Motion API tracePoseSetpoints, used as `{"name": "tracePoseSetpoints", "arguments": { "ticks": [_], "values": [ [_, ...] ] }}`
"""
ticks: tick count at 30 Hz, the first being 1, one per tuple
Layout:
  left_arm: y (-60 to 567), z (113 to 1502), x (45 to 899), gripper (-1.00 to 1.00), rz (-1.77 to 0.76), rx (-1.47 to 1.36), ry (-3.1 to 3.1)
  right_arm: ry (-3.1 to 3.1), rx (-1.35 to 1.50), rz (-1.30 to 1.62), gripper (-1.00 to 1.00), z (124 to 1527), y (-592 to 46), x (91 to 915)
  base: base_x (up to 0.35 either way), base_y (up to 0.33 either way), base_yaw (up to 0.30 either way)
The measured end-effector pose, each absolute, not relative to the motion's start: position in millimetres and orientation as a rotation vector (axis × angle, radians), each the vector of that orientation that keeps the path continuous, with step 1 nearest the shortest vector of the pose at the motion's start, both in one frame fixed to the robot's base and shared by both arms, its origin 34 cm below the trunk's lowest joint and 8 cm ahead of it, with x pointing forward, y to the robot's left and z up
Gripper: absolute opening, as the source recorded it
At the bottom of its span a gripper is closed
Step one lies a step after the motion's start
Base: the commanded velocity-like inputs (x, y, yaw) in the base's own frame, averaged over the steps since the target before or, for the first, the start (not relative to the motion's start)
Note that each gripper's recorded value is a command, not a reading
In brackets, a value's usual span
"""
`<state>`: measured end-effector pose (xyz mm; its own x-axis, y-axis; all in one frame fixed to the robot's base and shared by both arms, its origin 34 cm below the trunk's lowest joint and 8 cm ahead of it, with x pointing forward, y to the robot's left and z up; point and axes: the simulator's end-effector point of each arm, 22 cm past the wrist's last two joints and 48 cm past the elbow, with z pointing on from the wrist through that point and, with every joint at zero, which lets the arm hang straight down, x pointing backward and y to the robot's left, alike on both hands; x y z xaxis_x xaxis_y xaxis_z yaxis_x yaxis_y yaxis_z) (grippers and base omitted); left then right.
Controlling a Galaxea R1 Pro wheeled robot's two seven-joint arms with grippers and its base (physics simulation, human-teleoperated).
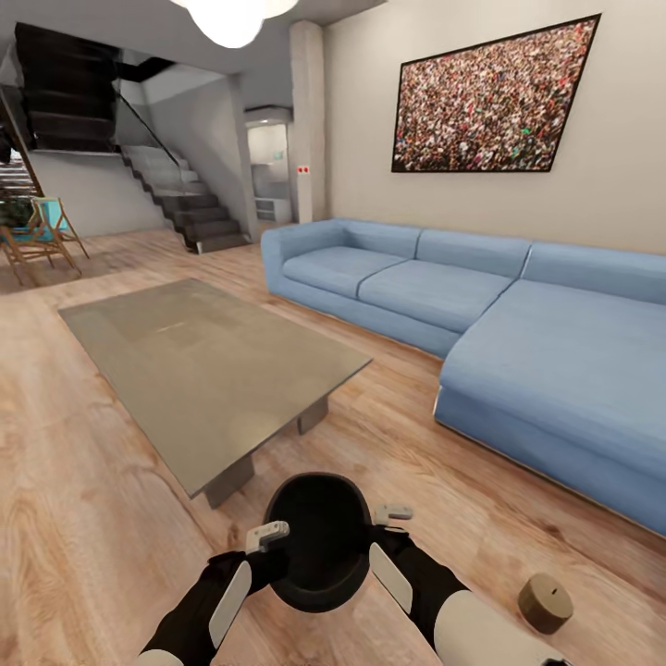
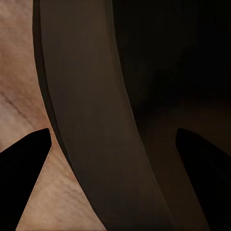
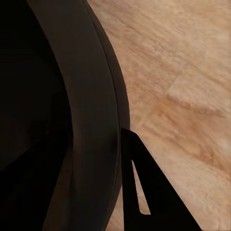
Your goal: Place each of the two pumpkins and all three candles from the living room inside a cabinet in the living room (use any cabinet), then make sure every cabinet is closed, and position the cauldron so it is next to a table in the living room.
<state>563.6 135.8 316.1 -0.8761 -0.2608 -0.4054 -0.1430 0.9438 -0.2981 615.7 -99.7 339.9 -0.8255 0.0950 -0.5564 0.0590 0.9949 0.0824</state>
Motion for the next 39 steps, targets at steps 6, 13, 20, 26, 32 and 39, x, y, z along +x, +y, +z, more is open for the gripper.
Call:
{"name": "tracePoseSetpoints", "arguments": {
  "ticks": [6,13,20,26,32,39],
  "values": [
    [136,303,561,-1.00,-0.359,-0.288,2.645,2.542,0.107,0.084,-1.00,327,-100,612,0.000,0.000,0.038],
    [136,299,560,-1.00,-0.361,-0.290,2.640,2.537,0.108,0.081,-1.00,323,-100,612,0.000,0.000,0.224],
    [136,301,561,-1.00,-0.361,-0.287,2.634,2.531,0.107,0.082,-1.00,326,-100,613,0.000,0.000,0.252],
    [136,302,561,-1.00,-0.360,-0.285,2.633,2.530,0.107,0.084,-1.00,326,-100,613,0.135,0.000,0.058],
    [136,303,562,-1.00,-0.361,-0.286,2.632,2.528,0.106,0.083,-1.00,327,-100,613,0.100,0.000,0.117],
    [136,305,563,-1.00,-0.361,-0.284,2.626,2.523,0.107,0.082,-1.00,330,-100,615,0.004,0.000,0.178]
  ]
}}
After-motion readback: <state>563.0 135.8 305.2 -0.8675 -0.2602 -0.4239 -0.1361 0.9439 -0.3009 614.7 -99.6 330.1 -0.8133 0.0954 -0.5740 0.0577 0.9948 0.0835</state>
